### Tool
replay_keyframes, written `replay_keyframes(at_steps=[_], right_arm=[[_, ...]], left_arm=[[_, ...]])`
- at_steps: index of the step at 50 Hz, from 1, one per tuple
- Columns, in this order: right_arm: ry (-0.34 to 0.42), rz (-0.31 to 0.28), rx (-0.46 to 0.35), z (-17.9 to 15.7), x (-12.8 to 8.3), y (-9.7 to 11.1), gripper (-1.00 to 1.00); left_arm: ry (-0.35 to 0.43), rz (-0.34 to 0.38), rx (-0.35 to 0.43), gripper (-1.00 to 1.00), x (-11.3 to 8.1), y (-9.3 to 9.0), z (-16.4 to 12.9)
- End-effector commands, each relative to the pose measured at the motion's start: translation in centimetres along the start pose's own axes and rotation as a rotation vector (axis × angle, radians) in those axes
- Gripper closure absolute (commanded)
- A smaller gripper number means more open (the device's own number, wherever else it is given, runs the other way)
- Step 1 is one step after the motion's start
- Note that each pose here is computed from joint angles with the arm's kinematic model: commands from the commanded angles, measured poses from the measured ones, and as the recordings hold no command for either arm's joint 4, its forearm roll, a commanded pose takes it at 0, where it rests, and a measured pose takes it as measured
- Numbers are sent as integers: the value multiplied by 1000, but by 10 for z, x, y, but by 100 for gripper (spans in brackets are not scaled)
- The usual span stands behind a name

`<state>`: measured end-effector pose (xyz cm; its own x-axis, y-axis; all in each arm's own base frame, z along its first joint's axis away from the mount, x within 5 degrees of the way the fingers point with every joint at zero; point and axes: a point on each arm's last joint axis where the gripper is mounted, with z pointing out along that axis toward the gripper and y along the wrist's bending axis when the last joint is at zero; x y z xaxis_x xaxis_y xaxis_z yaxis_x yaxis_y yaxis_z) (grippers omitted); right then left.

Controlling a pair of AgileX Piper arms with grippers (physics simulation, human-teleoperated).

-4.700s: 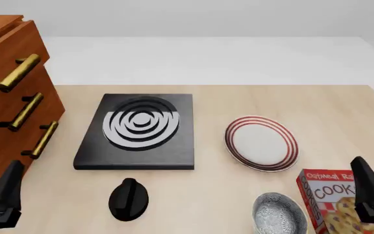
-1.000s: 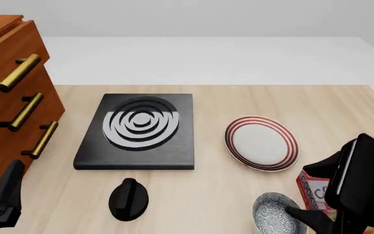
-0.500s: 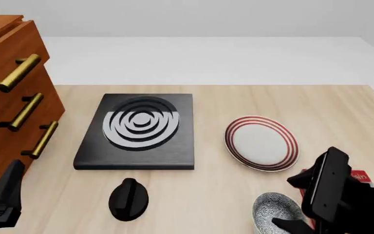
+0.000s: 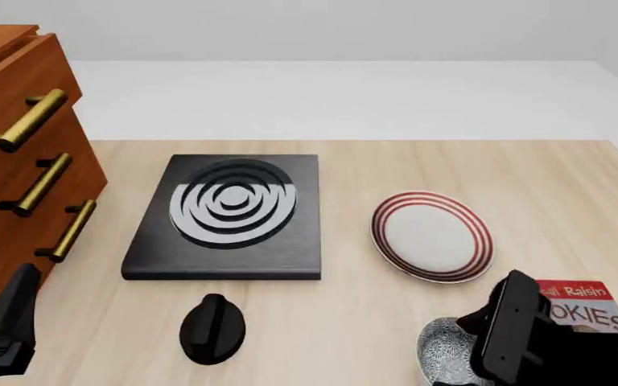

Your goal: Pick the akita bowl on the ramekin and place it on the plate.

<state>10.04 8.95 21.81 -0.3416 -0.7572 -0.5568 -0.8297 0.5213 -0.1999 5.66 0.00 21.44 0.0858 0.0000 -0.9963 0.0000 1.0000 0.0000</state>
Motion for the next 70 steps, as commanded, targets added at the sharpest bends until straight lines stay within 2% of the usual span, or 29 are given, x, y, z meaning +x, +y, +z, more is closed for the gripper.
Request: replay_keyframes(at_steps=[1, 32, 51, 70], right_arm=[[19, 16, -11, 16, 10, 5, -100], [58, 42, -47, 37, 18, 14, -100], [74, 58, -52, 40, 18, 14, -100], [93, 88, -58, 43, 29, 18, -100]], left_arm=[[0, 0, 0, -100, 0, 0, 0], [0, 0, 0, -100, 0, 0, 0], [0, 0, 0, -100, 0, 0, 0], [0, 0, 0, -100, 0, 0, 0]])
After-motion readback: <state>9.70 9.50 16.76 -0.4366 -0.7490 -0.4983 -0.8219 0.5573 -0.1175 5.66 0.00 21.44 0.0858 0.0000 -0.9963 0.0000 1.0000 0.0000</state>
